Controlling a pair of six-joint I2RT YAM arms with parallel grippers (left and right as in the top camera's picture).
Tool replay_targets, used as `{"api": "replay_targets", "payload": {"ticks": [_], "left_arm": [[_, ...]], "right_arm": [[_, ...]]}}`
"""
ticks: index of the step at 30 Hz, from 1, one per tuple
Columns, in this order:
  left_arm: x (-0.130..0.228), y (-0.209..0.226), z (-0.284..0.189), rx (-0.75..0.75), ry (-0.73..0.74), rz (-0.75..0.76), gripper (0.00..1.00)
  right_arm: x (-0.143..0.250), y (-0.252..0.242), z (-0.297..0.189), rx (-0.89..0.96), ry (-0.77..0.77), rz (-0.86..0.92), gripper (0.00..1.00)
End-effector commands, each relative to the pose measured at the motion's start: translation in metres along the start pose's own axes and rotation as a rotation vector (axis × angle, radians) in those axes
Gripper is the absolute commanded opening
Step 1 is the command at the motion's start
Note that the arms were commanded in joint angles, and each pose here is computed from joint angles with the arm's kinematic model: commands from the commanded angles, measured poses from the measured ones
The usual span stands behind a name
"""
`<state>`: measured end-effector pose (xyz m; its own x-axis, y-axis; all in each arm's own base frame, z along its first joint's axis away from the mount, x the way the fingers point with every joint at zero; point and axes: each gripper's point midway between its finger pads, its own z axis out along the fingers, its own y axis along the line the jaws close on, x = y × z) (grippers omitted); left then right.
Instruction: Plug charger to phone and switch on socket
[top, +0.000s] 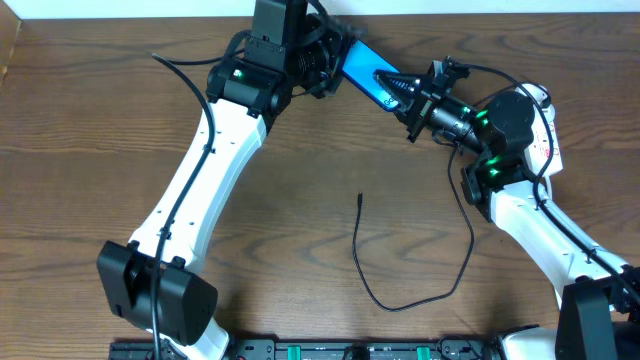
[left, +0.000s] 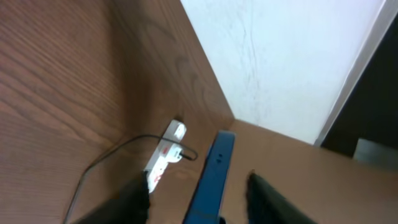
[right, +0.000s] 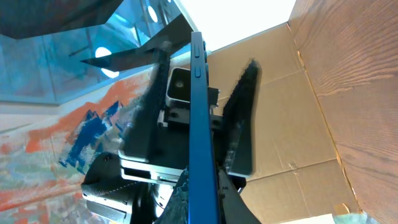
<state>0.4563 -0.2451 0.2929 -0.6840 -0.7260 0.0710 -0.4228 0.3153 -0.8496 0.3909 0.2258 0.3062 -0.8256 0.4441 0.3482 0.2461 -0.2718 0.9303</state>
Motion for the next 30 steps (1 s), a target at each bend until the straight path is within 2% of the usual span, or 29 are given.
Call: {"api": "replay_targets", "payload": {"ticks": [1, 7, 15, 17, 18, 19, 20, 22, 23, 25, 30], "left_arm": [[-0.003, -0.004, -0.005, 0.01, -0.017, 0.004, 0.31], [-0.003, -0.004, -0.005, 0.01, -0.018, 0.004, 0.08], [-0.002, -0.004, -0.005, 0.01, -0.017, 0.004, 0.07], [-0.003, -0.004, -0.005, 0.01, -0.017, 0.004, 0.07], [-0.003, -0.004, -0.005, 0.01, -0.017, 0.004, 0.07], [-0.003, -0.004, -0.005, 0.01, -0.017, 0.004, 0.07], [-0.003, -0.004, -0.005, 0.011, -0.017, 0.004, 0.07], [-0.005, -0.005, -0.005, 0.014, -0.02, 0.003, 0.07], [-0.006, -0.005, -0.006, 0.016, -0.024, 0.002, 0.07], [-0.012, -0.007, -0.008, 0.026, -0.028, -0.002, 0.07], [-0.03, -0.01, -0.019, 0.067, 0.016, -0.028, 0.07]], "right_arm": [[0.012, 0.011, 0.002, -0.018, 0.034, -0.02, 0.01], [0.013, 0.01, 0.002, -0.014, 0.041, -0.02, 0.01], [0.016, 0.009, 0.002, -0.006, 0.057, -0.02, 0.02], [0.016, 0.009, 0.002, -0.004, 0.061, -0.02, 0.12], [0.016, 0.009, 0.002, -0.003, 0.061, -0.022, 0.22], [0.017, 0.008, 0.002, -0.002, 0.064, -0.025, 0.38], [0.017, 0.008, 0.002, -0.002, 0.064, -0.029, 0.49], [0.017, 0.008, 0.002, -0.002, 0.065, -0.046, 0.8], [0.017, 0.008, 0.002, -0.001, 0.068, -0.058, 0.9], [0.018, 0.007, 0.002, 0.002, 0.075, -0.087, 0.99], [0.022, 0.004, -0.001, 0.014, 0.111, -0.227, 0.99]]}}
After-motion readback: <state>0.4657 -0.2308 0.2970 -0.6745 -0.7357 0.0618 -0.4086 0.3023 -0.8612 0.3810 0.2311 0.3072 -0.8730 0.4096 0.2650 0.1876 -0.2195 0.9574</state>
